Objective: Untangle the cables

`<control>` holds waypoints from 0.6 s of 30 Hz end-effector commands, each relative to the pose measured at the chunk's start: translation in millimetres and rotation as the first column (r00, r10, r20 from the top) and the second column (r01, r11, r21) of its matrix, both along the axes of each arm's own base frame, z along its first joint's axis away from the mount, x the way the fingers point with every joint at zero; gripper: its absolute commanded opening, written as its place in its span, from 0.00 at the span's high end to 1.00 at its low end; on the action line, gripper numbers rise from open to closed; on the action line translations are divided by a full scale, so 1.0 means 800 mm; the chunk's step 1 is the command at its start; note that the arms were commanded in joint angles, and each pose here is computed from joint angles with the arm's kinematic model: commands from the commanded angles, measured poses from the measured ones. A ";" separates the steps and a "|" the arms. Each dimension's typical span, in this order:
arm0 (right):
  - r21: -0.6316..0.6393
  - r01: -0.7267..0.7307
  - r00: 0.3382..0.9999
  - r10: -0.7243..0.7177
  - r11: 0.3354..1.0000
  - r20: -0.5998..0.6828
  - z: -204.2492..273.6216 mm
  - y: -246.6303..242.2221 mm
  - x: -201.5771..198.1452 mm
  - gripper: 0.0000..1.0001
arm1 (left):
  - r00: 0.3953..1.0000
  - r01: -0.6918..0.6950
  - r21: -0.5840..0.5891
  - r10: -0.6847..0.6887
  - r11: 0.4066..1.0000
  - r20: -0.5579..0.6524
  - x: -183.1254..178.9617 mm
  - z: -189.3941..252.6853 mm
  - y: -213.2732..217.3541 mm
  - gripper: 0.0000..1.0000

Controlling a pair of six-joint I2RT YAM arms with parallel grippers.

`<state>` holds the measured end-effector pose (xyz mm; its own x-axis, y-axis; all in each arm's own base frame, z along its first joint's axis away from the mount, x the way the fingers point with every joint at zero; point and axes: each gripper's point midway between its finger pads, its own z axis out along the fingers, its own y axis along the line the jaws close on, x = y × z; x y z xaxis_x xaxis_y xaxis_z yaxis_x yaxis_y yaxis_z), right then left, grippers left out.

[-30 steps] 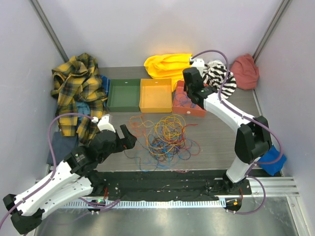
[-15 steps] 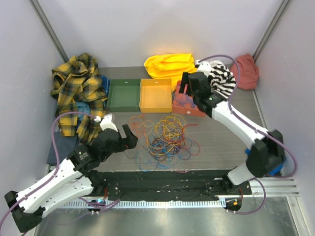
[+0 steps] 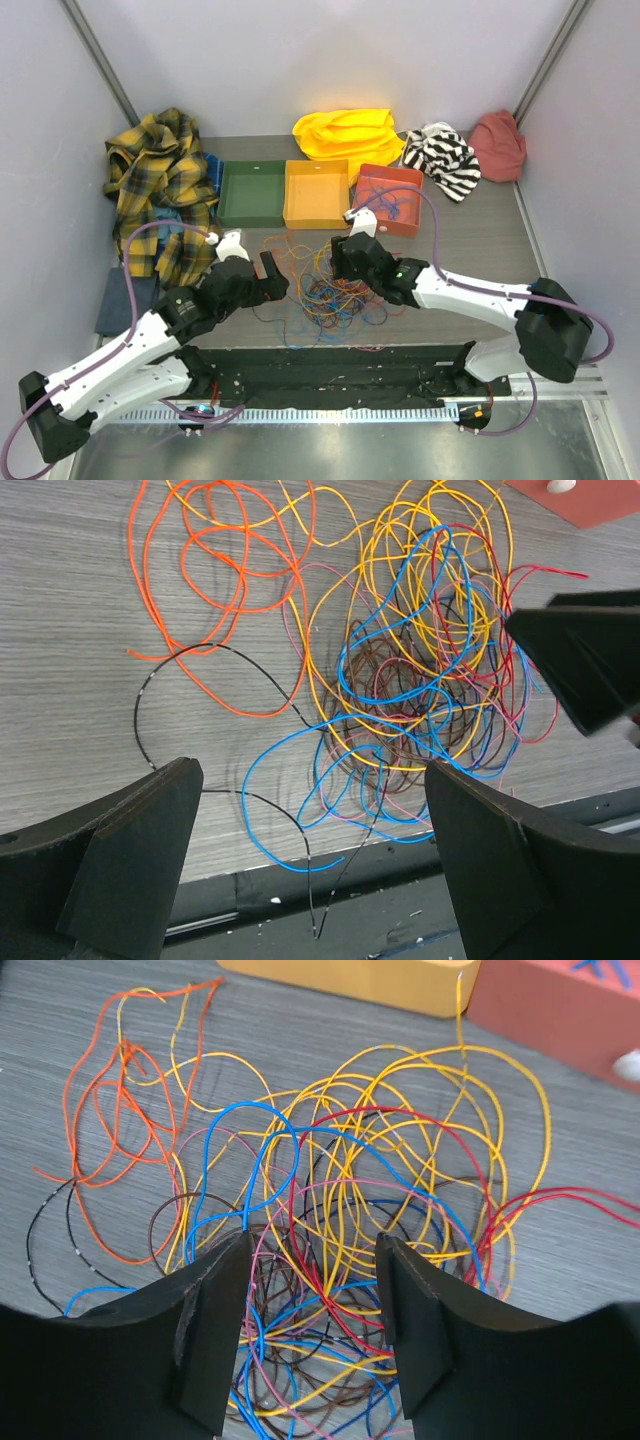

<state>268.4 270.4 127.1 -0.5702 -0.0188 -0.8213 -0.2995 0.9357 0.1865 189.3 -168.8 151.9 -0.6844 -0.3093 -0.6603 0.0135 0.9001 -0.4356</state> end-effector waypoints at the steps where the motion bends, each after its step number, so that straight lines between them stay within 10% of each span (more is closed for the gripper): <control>1: 0.144 0.008 0.999 -0.014 0.990 0.038 0.022 0.035 0.018 0.41 | 1.000 0.000 -0.074 0.002 0.997 0.026 0.005 0.018 -0.013 0.01; 11: 0.164 -0.023 1.000 0.023 0.986 0.002 0.001 0.067 0.027 0.43 | 0.999 -0.019 -0.062 0.021 0.998 0.026 -0.002 0.013 0.001 0.01; 18: 0.109 -0.006 0.999 0.009 0.994 -0.033 -0.028 0.066 0.030 0.69 | 1.000 -0.017 -0.056 0.019 0.998 0.021 -0.003 0.008 0.002 0.01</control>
<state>282.7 311.7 90.2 -0.6217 0.0159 -0.7831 -0.3062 0.9153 0.2616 185.2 -168.1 157.1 -0.6763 -0.3444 -0.6512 0.0131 0.8782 -0.4781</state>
